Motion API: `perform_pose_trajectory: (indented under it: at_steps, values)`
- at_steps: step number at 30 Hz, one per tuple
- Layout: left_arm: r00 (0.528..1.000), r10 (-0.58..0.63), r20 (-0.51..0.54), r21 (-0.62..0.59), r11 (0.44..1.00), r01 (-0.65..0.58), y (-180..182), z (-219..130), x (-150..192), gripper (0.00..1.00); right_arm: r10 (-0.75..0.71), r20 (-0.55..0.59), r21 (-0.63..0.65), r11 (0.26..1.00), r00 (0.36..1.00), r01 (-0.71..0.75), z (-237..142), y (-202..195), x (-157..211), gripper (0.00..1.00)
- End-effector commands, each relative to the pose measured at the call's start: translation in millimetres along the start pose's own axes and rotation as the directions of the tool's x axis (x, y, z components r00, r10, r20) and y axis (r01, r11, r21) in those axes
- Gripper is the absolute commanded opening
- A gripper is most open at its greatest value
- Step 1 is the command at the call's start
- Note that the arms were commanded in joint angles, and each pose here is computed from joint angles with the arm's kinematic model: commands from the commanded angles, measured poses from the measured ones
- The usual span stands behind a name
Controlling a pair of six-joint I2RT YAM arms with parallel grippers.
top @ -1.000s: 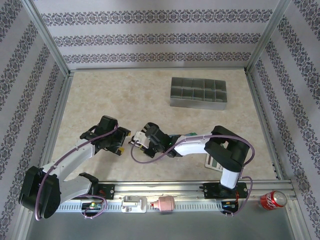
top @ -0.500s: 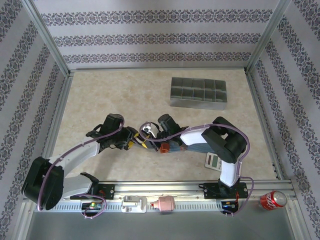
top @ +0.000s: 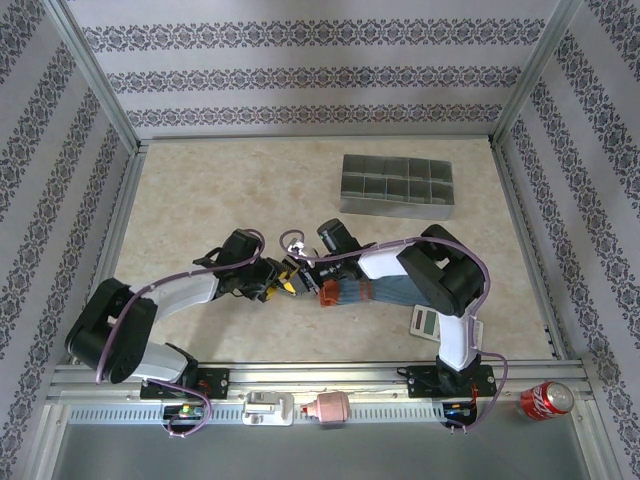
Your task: Roll the socks
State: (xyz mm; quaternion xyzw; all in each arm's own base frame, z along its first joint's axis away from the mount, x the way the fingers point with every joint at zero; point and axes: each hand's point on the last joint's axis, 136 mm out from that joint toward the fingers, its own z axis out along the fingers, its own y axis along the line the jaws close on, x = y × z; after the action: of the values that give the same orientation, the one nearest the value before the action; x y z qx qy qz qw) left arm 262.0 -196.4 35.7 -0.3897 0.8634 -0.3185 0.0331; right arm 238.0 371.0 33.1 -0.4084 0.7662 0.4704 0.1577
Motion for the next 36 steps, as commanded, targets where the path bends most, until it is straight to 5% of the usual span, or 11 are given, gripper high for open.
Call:
perform_pose_trajectory:
  at_steps: [1, 6, 11, 18, 29, 36]
  values:
    - [1.000, 0.020, 0.006, -0.128, 0.992, -0.019, 31, 18, -4, 0.40, 0.336, -0.288, 0.205, 0.936, 0.897, -0.285, 2, -35, 122, 0.00]
    - [0.999, -0.018, -0.051, -0.307, 0.952, 0.002, 76, 21, 6, 0.12, 0.255, -0.261, 0.258, 0.948, 0.931, -0.187, -5, -43, 102, 0.10]
    - [0.997, -0.030, -0.067, -0.397, 0.918, 0.001, 97, 11, 12, 0.00, 0.016, -0.215, 0.347, 0.936, 0.977, 0.061, -21, -35, 60, 0.39]
    - [0.999, -0.022, -0.050, -0.395, 0.919, 0.000, 87, 6, 10, 0.00, -0.364, -0.188, 0.637, 0.662, 0.912, 0.395, -58, 11, 7, 0.62]
    - [0.998, -0.021, -0.067, -0.380, 0.925, -0.006, 73, 8, 10, 0.00, -0.440, -0.423, 0.769, 0.289, 0.792, 0.571, -30, 10, -20, 0.69]
    - [0.997, -0.028, -0.065, -0.368, 0.930, 0.002, 71, 9, 10, 0.01, -0.422, -0.512, 0.725, 0.254, 0.748, 0.640, -4, -8, -18, 0.63]
